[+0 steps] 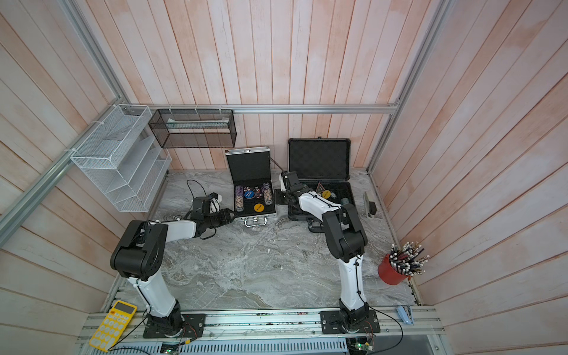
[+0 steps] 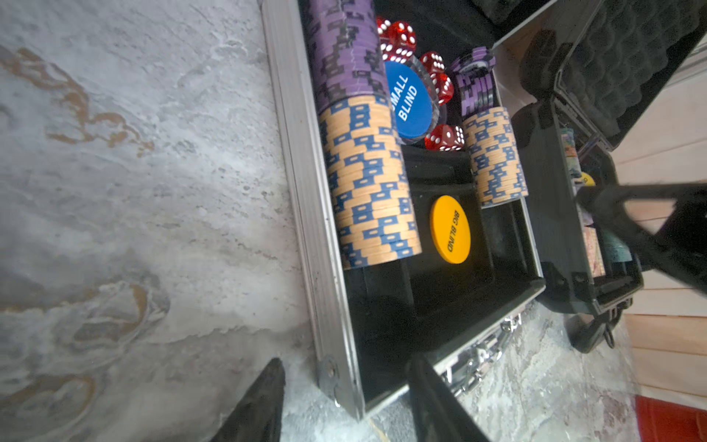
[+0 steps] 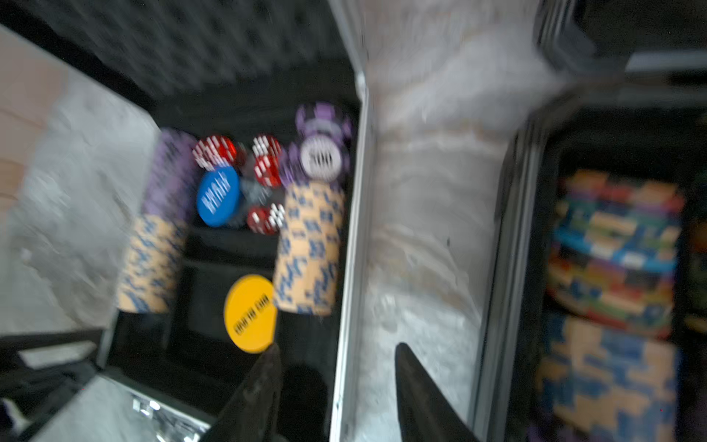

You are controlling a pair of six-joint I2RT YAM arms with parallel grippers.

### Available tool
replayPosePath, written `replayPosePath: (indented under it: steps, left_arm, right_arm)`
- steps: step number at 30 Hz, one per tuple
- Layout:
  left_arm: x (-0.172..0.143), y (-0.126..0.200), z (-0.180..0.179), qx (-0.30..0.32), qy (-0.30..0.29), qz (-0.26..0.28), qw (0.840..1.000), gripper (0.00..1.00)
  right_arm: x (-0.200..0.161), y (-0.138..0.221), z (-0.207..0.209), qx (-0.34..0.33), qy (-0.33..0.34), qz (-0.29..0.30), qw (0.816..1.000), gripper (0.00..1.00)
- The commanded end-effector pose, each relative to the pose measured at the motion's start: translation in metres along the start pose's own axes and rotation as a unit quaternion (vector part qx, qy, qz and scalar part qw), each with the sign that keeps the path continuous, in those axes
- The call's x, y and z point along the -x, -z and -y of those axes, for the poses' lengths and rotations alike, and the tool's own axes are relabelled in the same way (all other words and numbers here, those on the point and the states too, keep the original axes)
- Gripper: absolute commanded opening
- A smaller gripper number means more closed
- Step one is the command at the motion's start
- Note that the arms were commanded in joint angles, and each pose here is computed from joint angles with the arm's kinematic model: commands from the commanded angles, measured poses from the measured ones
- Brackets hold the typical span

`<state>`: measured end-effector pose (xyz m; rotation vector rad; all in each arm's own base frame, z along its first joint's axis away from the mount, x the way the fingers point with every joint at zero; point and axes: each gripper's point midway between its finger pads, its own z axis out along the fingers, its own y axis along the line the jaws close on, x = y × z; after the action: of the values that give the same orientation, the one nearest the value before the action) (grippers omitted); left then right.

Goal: Open the poker set cases
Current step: Open the case lid on the poker set case, then adjust the poker set case at the center of the board.

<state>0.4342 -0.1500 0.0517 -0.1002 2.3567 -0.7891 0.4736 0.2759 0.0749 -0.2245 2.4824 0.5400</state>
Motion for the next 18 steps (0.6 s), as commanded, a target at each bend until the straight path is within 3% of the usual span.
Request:
replayPosePath:
  steps: [1, 8, 18]
  left_arm:
    - [0.005, -0.003, -0.004, 0.01, -0.005, 0.0, 1.0, 0.48]
    - [0.003, -0.011, -0.006, 0.006, 0.0, -0.006, 1.0, 0.37]
    - [0.002, -0.015, -0.007, 0.004, -0.001, -0.009, 1.0, 0.31]
  right_arm:
    - [-0.017, 0.004, 0.006, -0.03, 0.039, -0.025, 0.999, 0.48]
    - [-0.03, -0.014, 0.004, -0.033, 0.024, -0.033, 0.999, 0.45]
    - [-0.048, -0.03, 0.0, -0.031, 0.004, -0.043, 0.999, 0.37]
